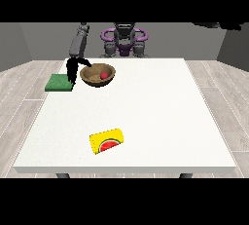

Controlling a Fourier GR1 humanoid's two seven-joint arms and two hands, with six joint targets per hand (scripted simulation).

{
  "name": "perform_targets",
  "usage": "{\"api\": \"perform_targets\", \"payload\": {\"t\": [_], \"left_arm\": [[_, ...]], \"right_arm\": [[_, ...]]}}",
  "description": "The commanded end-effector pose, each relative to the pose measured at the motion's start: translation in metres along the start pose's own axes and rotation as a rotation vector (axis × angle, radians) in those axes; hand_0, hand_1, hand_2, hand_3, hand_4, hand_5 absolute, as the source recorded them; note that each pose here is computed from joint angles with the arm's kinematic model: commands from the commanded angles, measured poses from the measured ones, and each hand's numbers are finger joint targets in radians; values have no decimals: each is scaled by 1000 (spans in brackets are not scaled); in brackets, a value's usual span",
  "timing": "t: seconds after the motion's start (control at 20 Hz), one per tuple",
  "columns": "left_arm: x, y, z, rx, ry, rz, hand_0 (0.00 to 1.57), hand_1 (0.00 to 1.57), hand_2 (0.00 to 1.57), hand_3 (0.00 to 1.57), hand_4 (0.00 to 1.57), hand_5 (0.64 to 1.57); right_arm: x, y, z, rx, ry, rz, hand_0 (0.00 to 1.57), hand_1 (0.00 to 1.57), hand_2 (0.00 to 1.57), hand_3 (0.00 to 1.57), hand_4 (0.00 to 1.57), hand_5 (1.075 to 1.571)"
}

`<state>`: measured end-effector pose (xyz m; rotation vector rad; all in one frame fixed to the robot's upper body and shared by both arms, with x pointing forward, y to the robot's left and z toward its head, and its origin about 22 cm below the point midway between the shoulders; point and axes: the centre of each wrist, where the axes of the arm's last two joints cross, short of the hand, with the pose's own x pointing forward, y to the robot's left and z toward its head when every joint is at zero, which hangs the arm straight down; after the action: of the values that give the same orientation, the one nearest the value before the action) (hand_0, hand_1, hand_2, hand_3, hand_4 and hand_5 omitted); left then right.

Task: Pick the cup and pour the ball into the bowl, then pick the bowl and place it on the pad

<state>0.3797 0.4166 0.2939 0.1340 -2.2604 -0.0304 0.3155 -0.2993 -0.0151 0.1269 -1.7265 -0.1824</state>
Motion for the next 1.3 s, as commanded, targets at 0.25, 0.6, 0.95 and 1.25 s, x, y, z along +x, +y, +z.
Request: {"api": "perform_targets", "payload": {"t": [0.25,0.6,0.95,1.25], "left_arm": [[31,3,-13,-6,-27,20,0,0,0,0,0,1537],[45,16,-14,-11,-53,7,0,0,0,0,0,1527],[66,-1,-31,-47,-89,27,0,0,0,0,0,1542],[71,-2,-34,-61,-122,43,0,0,0,0,0,1538]], "right_arm": [[-7,-16,-26,-50,55,-49,0,0,0,0,401,1571],[-25,-9,-6,-52,47,-9,0,0,0,0,294,1566],[-21,35,-26,-47,39,-19,0,0,0,0,433,1570],[-30,68,-23,-101,76,25,0,0,0,0,416,1570]]}}
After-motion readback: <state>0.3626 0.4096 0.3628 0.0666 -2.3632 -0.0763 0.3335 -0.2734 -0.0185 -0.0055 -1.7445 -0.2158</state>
